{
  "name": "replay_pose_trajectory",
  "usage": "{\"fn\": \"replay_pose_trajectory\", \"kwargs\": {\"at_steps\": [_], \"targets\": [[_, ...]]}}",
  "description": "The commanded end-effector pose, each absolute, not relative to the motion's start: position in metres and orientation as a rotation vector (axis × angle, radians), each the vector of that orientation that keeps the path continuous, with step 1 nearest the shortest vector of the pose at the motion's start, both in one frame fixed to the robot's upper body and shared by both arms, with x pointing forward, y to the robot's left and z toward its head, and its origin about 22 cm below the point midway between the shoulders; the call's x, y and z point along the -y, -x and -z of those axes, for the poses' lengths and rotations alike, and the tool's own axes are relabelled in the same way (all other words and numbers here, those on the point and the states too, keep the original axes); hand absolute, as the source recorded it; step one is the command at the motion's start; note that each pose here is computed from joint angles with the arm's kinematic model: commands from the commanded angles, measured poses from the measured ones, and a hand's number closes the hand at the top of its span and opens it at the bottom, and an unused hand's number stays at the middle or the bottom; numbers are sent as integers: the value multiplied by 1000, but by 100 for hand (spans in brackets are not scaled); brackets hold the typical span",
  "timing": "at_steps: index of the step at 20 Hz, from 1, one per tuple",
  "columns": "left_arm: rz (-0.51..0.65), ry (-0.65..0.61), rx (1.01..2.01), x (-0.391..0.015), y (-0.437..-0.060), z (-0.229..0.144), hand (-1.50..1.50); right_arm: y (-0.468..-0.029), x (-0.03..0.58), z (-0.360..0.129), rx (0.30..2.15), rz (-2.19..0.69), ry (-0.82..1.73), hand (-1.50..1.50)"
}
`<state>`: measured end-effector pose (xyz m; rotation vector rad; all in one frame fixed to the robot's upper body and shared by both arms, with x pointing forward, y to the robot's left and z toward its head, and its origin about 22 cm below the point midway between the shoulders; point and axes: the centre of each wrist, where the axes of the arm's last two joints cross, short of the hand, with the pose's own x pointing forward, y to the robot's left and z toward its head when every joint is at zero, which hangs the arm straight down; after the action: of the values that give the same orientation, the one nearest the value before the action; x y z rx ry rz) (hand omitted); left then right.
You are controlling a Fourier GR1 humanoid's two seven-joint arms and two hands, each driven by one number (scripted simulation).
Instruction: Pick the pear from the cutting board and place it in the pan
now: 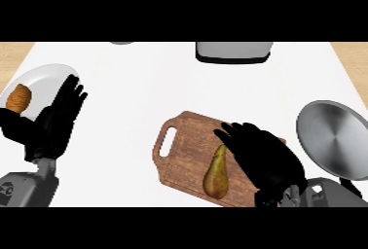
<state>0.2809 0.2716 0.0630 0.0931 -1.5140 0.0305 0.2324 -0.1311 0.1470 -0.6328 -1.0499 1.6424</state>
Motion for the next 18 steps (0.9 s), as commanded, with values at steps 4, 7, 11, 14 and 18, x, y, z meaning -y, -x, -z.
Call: {"fn": "replay_pose_trajectory", "kwargs": {"at_steps": [4, 7, 11, 14, 18], "targets": [[-36, -100, 1501, -262, -290, -56, 0, -225, 97, -141, 883, -1793, 735, -150], [-38, -87, 1514, -279, -271, -44, 0, -224, 93, -135, 842, -1834, 853, -150], [-43, -113, 1507, -276, -284, -50, 0, -219, 66, -138, 848, -1829, 920, -150], [-51, -104, 1518, -266, -278, -49, 0, -219, 50, -128, 882, -1807, 891, -150], [-45, -84, 1519, -267, -280, -68, 0, -222, 36, -126, 890, -1806, 870, -150]]}}
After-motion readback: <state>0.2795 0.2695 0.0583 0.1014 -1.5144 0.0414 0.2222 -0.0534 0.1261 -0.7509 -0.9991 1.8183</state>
